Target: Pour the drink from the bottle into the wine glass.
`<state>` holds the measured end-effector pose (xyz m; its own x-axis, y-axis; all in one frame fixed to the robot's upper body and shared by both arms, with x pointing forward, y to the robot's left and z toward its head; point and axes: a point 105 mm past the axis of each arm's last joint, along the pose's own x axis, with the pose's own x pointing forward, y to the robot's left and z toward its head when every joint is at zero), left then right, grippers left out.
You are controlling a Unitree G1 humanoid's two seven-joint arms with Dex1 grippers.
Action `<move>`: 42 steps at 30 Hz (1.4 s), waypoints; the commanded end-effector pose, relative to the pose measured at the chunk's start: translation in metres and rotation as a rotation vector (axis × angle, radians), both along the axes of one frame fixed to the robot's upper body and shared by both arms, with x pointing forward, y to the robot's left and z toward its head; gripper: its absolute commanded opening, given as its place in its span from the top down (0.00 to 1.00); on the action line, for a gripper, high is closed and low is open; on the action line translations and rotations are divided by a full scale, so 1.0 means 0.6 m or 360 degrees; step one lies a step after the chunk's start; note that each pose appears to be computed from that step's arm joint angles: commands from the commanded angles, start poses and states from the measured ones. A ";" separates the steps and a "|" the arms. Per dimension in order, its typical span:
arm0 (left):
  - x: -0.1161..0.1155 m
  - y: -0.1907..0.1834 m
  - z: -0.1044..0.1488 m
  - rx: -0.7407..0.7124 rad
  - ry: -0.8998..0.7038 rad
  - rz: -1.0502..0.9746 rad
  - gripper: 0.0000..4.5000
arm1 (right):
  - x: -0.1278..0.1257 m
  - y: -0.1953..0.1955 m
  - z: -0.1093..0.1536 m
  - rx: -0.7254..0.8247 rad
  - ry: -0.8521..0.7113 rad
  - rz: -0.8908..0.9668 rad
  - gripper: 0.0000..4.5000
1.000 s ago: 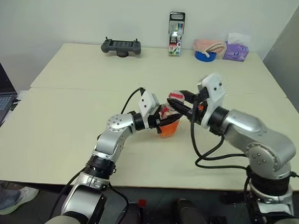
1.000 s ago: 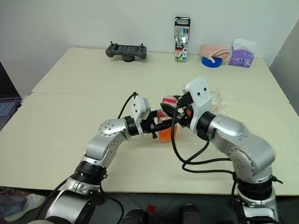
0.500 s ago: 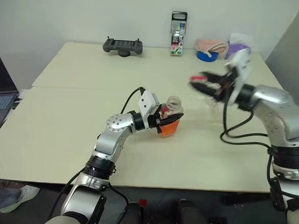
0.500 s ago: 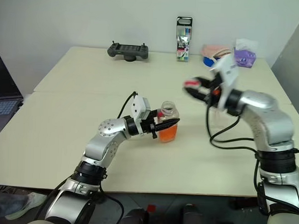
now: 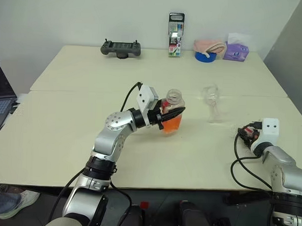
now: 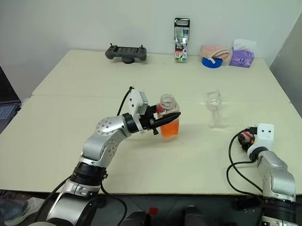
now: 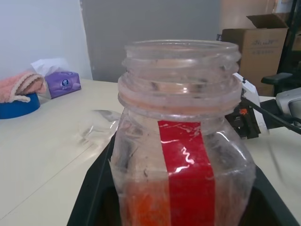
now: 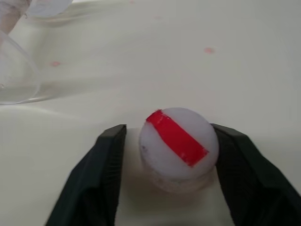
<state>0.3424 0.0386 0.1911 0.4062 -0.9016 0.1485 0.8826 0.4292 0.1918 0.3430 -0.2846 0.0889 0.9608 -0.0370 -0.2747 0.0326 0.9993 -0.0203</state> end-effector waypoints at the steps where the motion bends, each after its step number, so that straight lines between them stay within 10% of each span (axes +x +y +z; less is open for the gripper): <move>1: 0.005 0.011 0.036 -0.0058 -0.0112 0.0047 0.62 | 0.007 0.002 0.038 -0.0023 -0.0120 0.0041 0.09; 18: 0.068 0.108 0.051 -0.0145 -0.0089 0.0439 0.62 | -0.004 -0.002 0.125 -0.0422 -0.0148 0.0220 0.00; 27: 0.134 0.264 0.065 -0.0205 -0.0079 0.1185 0.62 | -0.084 0.343 0.238 -0.0160 -0.0441 0.1747 0.00; 42: 0.137 0.316 0.015 -0.0325 0.0037 0.1391 0.62 | -0.051 0.453 0.241 0.0003 -0.0597 0.1708 0.00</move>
<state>0.4277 0.2230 0.1816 0.9528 -0.2434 0.1814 0.2464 0.9691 0.0062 0.3174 -0.0132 0.2229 0.5249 0.8512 -0.0003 -0.8415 0.5189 -0.1507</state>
